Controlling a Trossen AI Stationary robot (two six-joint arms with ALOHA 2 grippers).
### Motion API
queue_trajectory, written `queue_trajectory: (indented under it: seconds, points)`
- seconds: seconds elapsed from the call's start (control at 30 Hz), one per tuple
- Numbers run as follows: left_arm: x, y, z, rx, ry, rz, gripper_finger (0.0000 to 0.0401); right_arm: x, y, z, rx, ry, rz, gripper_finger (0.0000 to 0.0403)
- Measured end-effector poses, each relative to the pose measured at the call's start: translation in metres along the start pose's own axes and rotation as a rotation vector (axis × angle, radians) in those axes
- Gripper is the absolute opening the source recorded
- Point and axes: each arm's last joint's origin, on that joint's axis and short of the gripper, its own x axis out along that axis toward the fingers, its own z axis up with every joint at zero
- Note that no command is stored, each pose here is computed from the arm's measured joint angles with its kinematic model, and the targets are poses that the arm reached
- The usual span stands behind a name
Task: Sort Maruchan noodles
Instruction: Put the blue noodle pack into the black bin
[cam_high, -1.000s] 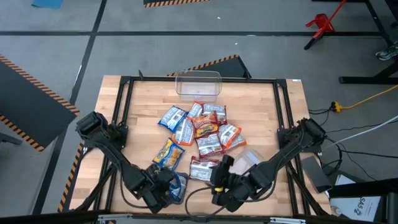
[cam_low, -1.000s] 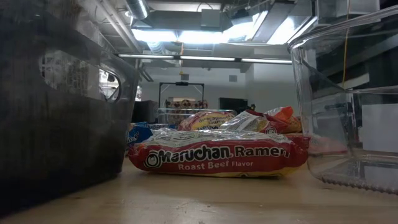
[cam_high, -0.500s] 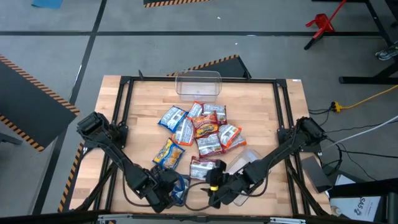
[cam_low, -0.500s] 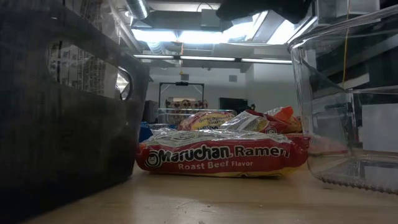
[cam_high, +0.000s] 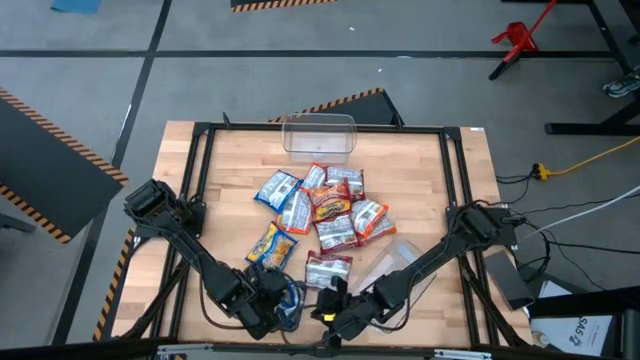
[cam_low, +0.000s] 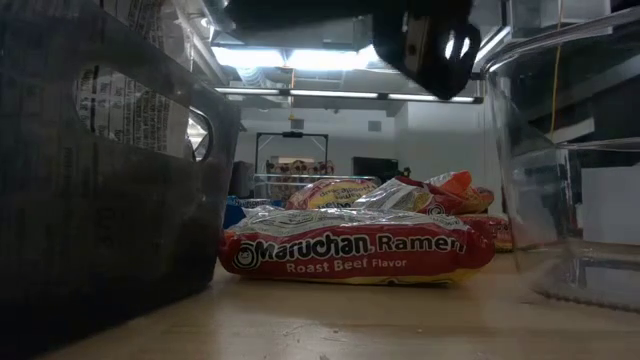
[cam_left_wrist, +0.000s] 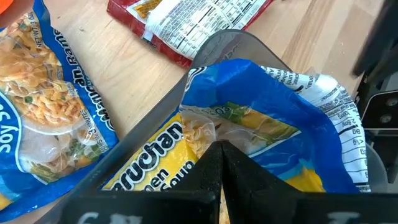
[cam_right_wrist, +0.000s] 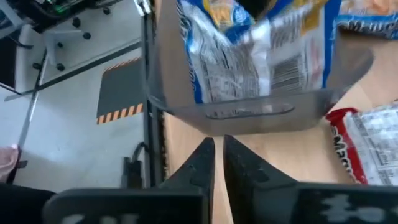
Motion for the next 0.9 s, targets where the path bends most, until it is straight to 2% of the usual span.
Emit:
queue_trajectory:
  seconds: [0.2, 0.37, 0.67, 0.9]
  points:
    - [0.000, -0.003, 0.001, -0.013, -0.007, -0.026, 0.0000, 0.016, -0.010, -0.004, 0.005, 0.018, -0.033, 0.0004]
    - [0.001, -0.004, 0.003, -0.026, -0.018, -0.040, 0.0000, 0.029, -0.020, -0.002, 0.019, 0.016, -0.033, 0.0007]
    - [0.001, -0.009, 0.008, -0.016, -0.063, -0.090, 0.0000, 0.039, -0.037, 0.016, 0.015, -0.004, -0.015, 0.0002]
    - [0.002, -0.007, 0.011, 0.015, -0.069, -0.075, 0.0000, 0.043, -0.049, 0.028, 0.018, -0.008, -0.015, 0.0002]
